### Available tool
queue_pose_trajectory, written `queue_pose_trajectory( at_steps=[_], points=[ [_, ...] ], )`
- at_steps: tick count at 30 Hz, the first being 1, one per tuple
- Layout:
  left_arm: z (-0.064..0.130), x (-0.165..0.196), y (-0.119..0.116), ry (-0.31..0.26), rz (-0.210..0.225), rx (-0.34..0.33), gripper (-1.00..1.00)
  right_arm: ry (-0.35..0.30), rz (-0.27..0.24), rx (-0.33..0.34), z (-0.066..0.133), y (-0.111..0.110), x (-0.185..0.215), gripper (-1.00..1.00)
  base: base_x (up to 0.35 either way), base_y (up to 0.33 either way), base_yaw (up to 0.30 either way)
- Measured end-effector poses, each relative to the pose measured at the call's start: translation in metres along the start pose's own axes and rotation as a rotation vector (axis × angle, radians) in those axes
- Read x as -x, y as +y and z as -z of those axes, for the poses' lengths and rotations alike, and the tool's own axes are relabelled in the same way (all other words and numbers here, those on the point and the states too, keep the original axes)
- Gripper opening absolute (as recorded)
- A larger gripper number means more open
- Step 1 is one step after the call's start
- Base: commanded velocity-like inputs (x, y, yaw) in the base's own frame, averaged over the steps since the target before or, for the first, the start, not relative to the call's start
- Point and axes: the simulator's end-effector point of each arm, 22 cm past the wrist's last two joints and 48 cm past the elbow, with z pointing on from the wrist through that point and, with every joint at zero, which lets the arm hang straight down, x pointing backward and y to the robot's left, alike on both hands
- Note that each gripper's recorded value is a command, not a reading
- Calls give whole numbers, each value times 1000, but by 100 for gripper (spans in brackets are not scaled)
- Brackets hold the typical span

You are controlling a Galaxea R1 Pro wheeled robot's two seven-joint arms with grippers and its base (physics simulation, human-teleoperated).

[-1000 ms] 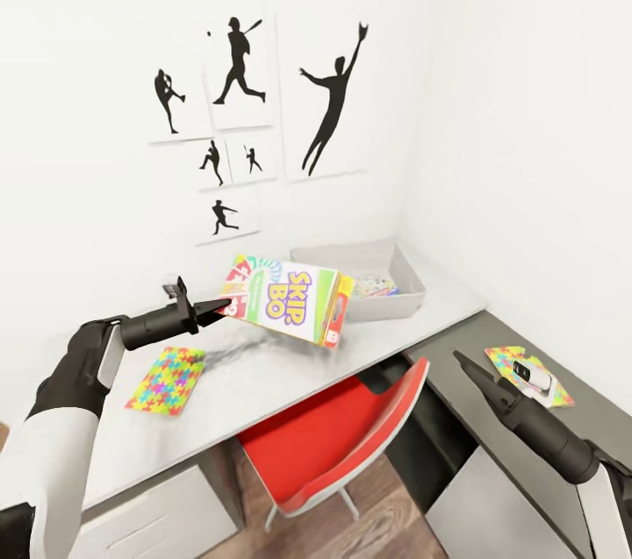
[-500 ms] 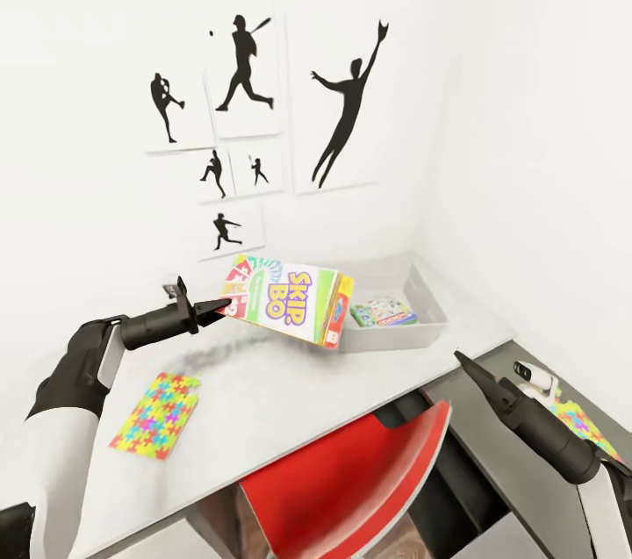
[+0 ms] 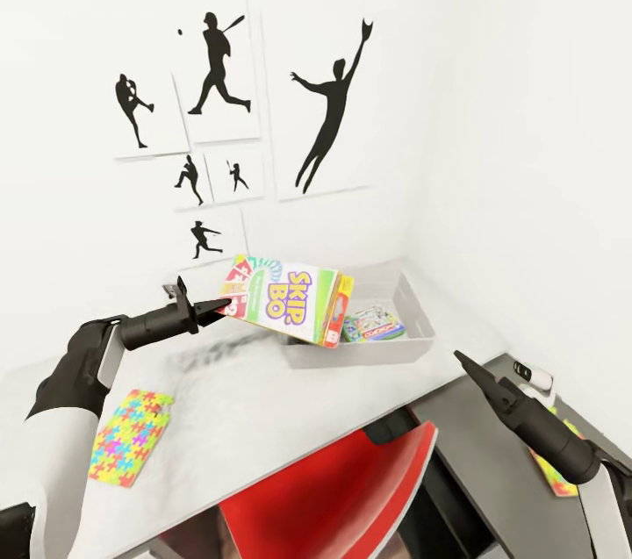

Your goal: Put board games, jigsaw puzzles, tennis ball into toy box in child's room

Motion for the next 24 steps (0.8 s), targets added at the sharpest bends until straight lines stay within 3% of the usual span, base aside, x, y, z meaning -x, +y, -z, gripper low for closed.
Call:
queue_pose_trajectory(
  at_steps=[11,24],
  points=[
    [0,0,-1,0,-1,-1,-100,1,1,1,0,1,0,100,108,-36,101],
    [0,0,-1,0,-1,-1,-100,-3,0,5,0,1,0,100,113,-4,12]
  ],
)
